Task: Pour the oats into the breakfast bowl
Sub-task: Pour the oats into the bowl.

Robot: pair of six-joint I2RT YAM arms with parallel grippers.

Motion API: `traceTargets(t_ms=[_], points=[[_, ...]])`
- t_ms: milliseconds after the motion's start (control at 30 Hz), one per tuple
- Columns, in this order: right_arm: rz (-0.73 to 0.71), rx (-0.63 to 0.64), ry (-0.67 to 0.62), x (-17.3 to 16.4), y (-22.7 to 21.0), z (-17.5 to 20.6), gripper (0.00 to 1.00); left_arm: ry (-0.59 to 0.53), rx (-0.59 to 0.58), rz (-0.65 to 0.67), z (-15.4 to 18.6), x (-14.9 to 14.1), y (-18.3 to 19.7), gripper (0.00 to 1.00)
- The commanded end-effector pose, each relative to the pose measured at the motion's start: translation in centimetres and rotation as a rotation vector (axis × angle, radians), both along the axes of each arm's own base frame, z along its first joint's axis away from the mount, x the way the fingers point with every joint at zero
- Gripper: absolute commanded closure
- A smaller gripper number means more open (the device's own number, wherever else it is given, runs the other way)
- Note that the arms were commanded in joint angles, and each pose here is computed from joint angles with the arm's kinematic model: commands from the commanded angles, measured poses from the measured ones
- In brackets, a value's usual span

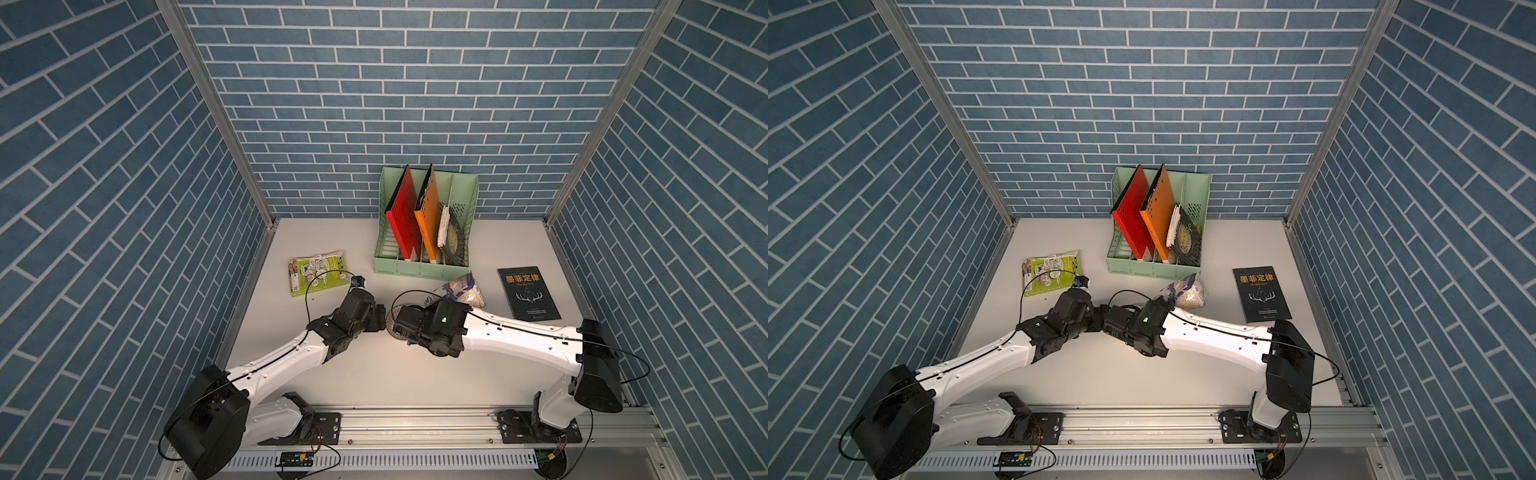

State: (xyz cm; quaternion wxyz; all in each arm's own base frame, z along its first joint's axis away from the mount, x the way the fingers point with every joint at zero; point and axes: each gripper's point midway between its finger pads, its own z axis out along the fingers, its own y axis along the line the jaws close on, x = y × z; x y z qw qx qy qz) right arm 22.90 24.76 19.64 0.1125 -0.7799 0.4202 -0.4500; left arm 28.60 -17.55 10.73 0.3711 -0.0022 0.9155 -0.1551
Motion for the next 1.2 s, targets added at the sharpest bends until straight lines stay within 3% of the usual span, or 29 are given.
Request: traceTargets(t_ms=[0,167,1167], points=[[0.025,-0.062,-0.158,1.0,0.3,2.5,1.00,-0.056,0.003,0.079,0.9,0.6,1.8,0.10],[0.032,-0.070,-0.173,1.0,0.5,2.5,1.00,-0.078,-0.031,0.119,1.5,0.8,2.9,0.01],[0.119,-0.169,-0.266,0.2,1.3,1.6,1.00,-0.035,-0.053,0.148,-0.2,-0.1,4.3,0.00]])
